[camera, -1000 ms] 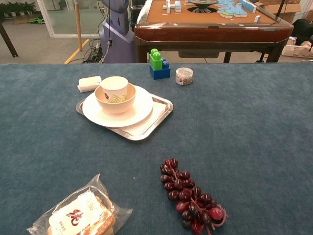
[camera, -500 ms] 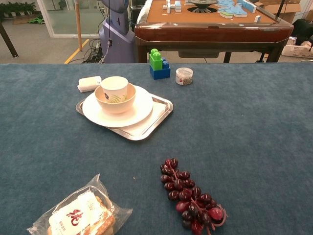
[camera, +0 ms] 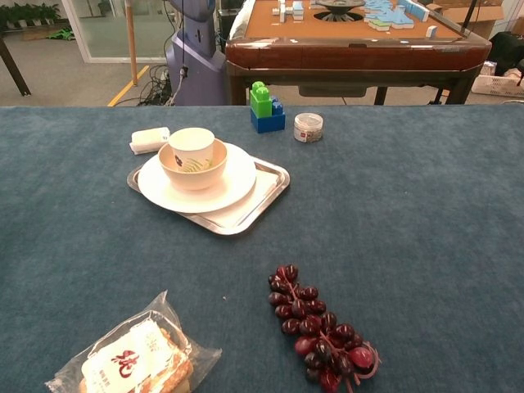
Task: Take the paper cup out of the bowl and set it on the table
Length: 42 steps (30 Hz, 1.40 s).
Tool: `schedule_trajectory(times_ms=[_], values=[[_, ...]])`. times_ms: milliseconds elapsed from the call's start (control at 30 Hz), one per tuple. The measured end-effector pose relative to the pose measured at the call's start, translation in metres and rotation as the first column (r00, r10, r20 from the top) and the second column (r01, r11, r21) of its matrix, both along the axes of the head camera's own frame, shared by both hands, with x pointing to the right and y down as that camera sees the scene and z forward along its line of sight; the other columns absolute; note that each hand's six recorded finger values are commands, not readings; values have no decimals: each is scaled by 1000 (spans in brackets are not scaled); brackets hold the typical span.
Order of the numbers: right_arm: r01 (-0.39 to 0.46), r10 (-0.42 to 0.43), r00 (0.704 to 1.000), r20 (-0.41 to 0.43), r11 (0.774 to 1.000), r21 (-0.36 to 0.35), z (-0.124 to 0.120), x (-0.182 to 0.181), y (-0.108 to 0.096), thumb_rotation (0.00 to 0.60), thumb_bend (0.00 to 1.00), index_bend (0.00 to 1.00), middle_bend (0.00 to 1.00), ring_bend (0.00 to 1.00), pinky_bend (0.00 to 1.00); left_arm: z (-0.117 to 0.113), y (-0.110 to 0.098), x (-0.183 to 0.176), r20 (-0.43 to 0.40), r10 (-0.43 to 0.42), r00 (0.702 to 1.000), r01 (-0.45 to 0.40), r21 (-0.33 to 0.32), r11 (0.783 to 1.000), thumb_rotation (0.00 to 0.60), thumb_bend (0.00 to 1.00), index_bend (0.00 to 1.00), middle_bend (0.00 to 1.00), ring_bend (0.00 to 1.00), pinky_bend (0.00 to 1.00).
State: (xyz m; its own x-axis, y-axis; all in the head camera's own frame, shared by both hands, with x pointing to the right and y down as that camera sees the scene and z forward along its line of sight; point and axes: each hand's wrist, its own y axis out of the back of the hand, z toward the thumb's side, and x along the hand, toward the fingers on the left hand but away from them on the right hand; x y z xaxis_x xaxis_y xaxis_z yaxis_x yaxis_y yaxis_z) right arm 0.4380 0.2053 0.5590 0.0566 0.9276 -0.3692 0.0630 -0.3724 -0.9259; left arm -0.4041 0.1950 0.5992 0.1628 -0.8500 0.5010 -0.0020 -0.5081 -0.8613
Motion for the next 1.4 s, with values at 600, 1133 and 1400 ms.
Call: schedule_trajectory(times_ms=[600,1133,1400], values=[[-33,33,999,17,999,8,-5,9,-5,600,170,569,488,353,216,18,-76,88,-60,123,991,-123,-4,992,600,95,402,38,0,95],[-75,75,997,0,997,10,-11,20,-8,600,170,569,488,352,216,44,-112,161,-82,191,978,-193,-22,981,600,95,409,38,0,96],[-88,88,996,-8,996,12,-13,24,-9,600,170,569,488,352,216,64,-119,184,-47,207,977,-209,-32,977,600,95,419,38,0,109]])
